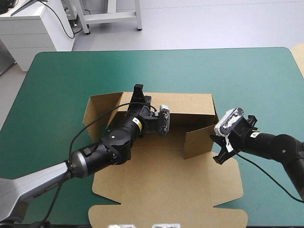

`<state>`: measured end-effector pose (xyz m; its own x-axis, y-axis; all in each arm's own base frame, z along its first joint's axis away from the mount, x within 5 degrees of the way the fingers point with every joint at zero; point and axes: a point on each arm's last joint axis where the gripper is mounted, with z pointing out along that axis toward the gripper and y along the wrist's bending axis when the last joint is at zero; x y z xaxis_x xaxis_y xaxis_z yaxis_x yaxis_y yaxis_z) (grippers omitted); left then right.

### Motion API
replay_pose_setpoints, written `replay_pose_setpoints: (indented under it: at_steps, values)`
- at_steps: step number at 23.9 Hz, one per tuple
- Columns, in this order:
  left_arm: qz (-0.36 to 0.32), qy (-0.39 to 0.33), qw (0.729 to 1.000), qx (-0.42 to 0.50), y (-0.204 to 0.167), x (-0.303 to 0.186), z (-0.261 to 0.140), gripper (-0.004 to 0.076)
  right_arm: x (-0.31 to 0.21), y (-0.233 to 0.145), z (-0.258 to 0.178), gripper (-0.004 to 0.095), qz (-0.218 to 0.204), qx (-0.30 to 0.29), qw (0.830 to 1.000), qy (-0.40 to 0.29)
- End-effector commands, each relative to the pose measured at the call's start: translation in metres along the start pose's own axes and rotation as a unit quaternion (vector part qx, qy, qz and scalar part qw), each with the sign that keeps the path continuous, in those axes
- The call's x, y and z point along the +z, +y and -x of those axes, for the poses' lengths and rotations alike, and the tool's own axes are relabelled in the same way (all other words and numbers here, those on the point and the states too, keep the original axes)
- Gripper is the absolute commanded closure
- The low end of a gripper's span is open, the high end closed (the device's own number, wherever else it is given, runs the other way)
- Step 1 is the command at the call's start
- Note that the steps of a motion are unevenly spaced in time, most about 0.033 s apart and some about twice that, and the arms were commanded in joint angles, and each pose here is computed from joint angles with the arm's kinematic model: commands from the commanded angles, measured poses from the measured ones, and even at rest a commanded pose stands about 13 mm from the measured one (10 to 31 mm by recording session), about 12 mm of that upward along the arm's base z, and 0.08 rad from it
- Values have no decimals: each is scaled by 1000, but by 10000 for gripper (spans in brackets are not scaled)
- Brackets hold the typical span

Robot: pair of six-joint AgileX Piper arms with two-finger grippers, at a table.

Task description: Fold the box

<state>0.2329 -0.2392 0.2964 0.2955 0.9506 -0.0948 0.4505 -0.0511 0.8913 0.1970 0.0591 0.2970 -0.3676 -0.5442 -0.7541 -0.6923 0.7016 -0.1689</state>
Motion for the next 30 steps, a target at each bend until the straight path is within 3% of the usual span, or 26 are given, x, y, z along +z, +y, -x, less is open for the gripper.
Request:
replay_pose_setpoints:
  at_steps: [1,6,12,19,21,23,28,30]
  values:
    - [-49,13,997,-62,-15,5,-1,731,-5,-4,10,465,-9,11,1000,-28]
    - [-66,9,995,-70,-22,10,2,731,15,-6,6,227,18,35,999,-11]
    - [-72,5,995,-75,-24,11,4,731,38,-16,8,222,-18,51,998,-17]
    - [-111,6,992,-67,-32,12,4,731,36,-16,16,248,-11,55,997,-54]
    - [-119,7,990,-77,-33,11,5,731,36,-16,16,311,-11,56,997,-54]
    - [-134,4,988,-74,-36,11,5,731,36,-15,16,515,-5,62,997,-55]
    - [-137,12,988,-74,-36,10,4,731,36,-10,17,866,23,67,996,-57]
    - [-137,13,988,-74,-37,10,4,731,36,-9,17,925,28,68,996,-57]
